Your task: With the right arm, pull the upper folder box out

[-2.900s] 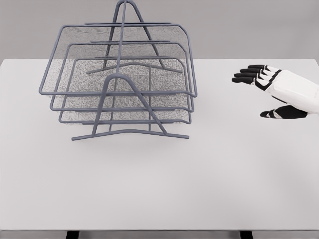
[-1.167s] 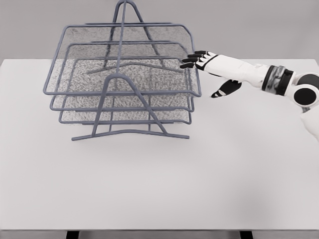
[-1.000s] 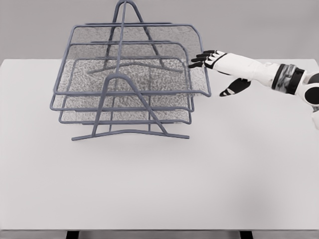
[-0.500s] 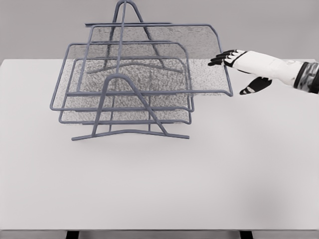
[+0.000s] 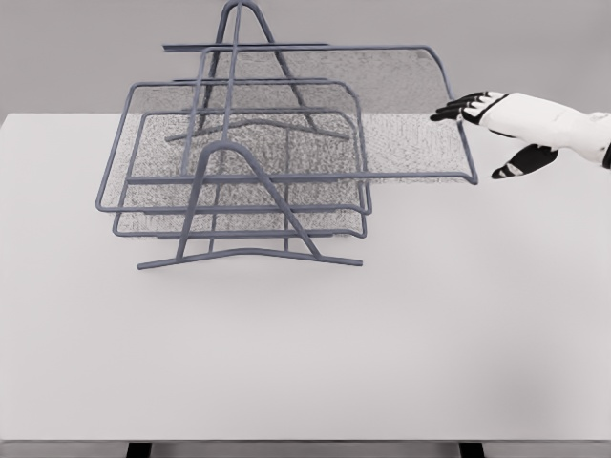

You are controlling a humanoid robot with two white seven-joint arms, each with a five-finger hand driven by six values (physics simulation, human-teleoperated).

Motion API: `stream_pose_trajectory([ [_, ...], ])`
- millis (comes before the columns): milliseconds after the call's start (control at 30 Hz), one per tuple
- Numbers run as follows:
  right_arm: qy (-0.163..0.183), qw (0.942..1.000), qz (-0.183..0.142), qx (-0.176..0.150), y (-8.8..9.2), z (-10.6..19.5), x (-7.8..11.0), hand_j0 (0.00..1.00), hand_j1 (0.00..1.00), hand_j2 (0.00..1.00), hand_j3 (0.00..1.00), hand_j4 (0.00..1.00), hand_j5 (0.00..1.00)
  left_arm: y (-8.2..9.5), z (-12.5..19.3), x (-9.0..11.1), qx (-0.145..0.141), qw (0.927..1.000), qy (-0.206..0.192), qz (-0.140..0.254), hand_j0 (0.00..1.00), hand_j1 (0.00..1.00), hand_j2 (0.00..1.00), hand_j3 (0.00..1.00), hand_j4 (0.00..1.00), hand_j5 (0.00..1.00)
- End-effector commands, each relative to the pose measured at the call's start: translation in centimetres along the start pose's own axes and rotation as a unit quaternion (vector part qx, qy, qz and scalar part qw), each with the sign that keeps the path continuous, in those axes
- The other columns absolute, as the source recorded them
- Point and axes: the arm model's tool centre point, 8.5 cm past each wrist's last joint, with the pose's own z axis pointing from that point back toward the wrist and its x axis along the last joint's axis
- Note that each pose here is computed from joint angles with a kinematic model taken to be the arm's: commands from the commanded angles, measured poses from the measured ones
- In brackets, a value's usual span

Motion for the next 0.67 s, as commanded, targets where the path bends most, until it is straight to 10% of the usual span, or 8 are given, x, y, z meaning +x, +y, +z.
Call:
stream_pose_trajectory([
  [0,0.004,1.0,-0.002,-0.009,-0.7,1.1,-0.2,1.0,1.0,1.0,1.0,1.0,1.0,0.0,0.0,0.0,0.0,1.0,0.0,0.0,1.0,1.0,1.0,1.0,1.0,1.0],
  [633,0.02,0.9996,-0.004,-0.019,-1.9,3.4,-1.1,1.0,1.0,1.0,1.0,1.0,1.0,0.0,0.0,0.0,0.0,1.0,0.0,0.001,1.0,1.0,1.0,1.0,1.0,1.0],
])
